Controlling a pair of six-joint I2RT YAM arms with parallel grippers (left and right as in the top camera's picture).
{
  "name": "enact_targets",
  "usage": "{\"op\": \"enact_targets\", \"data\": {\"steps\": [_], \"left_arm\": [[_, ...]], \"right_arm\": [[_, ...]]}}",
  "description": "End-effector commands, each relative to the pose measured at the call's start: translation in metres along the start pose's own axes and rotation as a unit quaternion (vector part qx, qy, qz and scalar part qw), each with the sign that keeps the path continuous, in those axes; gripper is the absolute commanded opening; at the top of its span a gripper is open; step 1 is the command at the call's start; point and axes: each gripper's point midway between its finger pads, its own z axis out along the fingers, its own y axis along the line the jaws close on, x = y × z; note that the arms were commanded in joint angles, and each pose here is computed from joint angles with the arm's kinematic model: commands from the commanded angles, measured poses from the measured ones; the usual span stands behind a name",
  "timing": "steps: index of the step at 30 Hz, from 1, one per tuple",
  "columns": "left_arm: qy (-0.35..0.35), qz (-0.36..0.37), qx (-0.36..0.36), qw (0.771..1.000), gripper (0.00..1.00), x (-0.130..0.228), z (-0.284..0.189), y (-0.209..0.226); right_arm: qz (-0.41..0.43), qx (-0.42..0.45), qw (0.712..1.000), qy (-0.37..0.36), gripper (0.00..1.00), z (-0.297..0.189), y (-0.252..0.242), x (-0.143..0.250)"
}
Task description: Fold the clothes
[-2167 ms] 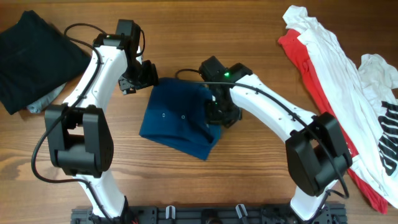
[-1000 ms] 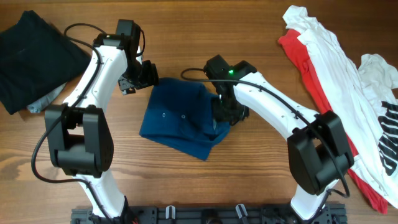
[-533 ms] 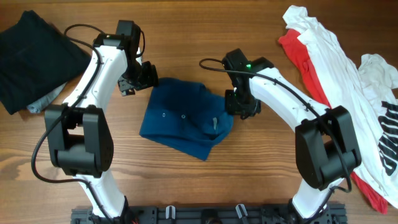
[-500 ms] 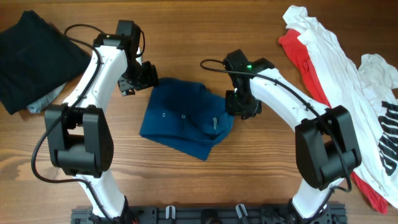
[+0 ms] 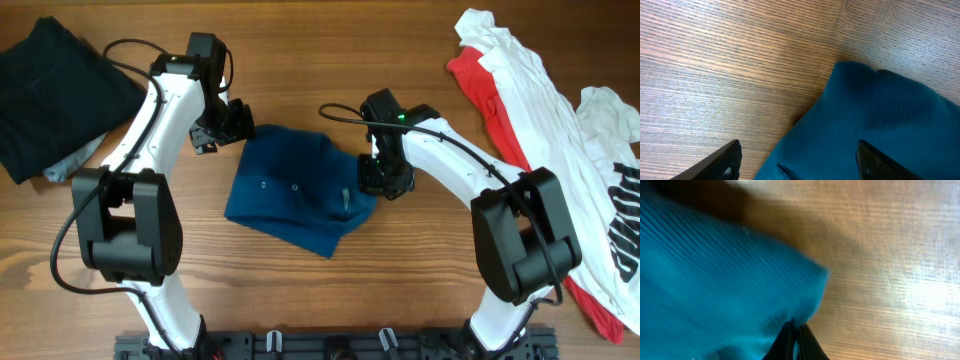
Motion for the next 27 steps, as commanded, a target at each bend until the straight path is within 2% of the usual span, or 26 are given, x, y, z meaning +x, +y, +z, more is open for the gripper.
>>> {"op": "enact_targets", "data": {"steps": [1, 6, 12, 16, 22, 27], "left_arm": [[-0.005, -0.002, -0.004, 1.000, 0.73, -0.004, -0.001, 0.001], [-0.008, -0.002, -0.002, 1.000, 0.73, -0.005, -0.001, 0.000], [-0.017, 0.000, 0.002, 1.000, 0.73, -0.010, -0.001, -0.001], [-0.050, 0.003, 0.016, 0.999, 0.74, -0.026, -0.003, -0.008], [-0.131, 0.018, 0.075, 0.988, 0.79, -0.066, -0.012, -0.035], [-0.184, 0.025, 0.098, 0.978, 0.78, -0.092, -0.020, -0.047]], "right_arm": [[-0.017, 0.019, 0.998, 0.059, 0.04, 0.006, -0.010, 0.026], [-0.016, 0.060, 0.995, 0.072, 0.04, 0.004, -0.026, 0.034], [-0.034, 0.041, 0.998, 0.042, 0.18, 0.004, -0.017, 0.018], [-0.032, 0.033, 0.999, 0.020, 0.17, -0.008, -0.009, 0.005], [0.008, 0.017, 0.999, -0.051, 0.17, -0.050, 0.001, -0.009], [-0.036, -0.026, 0.996, -0.082, 0.18, -0.090, 0.015, 0.004]]}}
